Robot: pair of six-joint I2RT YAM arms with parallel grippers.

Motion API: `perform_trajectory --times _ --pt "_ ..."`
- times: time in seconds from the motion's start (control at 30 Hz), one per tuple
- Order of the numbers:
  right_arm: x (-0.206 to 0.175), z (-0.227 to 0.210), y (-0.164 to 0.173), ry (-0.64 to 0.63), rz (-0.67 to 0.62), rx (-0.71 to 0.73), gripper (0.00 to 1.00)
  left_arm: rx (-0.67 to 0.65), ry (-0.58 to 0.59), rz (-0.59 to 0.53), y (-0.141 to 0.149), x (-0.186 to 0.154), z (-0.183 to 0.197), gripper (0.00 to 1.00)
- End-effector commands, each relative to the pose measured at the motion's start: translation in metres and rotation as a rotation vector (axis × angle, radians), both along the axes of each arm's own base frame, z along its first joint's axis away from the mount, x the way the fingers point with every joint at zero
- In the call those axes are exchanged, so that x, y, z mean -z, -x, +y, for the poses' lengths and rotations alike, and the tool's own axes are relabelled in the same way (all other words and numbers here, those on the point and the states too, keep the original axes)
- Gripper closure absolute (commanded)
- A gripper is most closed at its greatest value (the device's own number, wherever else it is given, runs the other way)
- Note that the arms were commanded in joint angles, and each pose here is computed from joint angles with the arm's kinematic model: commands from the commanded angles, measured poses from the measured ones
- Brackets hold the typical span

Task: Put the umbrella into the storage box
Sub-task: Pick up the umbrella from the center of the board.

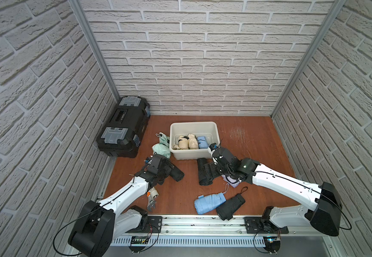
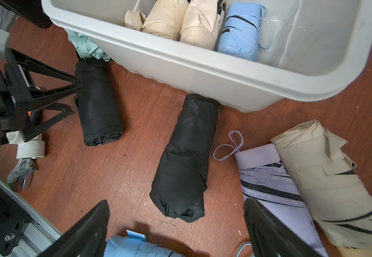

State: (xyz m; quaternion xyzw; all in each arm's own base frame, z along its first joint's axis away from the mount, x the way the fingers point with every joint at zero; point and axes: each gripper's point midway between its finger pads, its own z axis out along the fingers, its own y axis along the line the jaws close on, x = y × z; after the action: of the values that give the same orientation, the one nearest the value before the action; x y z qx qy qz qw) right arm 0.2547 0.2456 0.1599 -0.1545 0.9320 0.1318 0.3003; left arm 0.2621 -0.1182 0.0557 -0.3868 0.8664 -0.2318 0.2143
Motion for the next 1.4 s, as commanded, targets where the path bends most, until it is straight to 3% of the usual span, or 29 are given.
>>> perform_trajectory --times 0.0,0.73,1.23,1.37 --pt "-0.012 -0.001 -0.002 -0.038 -0.044 0.03 0.04 0.004 0.036 -0.032 -0.011 0.001 -0.01 0.19" --pt "-0.011 0.008 -0.007 -0.054 -0.041 0.025 0.04 -0.031 0.028 0.068 -0.007 0.037 -0.009 0.55" --pt "-0.009 0.006 -0.005 -0.051 -0.029 0.029 0.05 -0.042 0.0 0.034 0.002 0.019 0.003 0.8" --pt "-0.008 0.009 -0.006 -0.049 -0.024 0.019 0.05 -0.06 -0.012 0.009 0.006 0.011 0.011 0.83"
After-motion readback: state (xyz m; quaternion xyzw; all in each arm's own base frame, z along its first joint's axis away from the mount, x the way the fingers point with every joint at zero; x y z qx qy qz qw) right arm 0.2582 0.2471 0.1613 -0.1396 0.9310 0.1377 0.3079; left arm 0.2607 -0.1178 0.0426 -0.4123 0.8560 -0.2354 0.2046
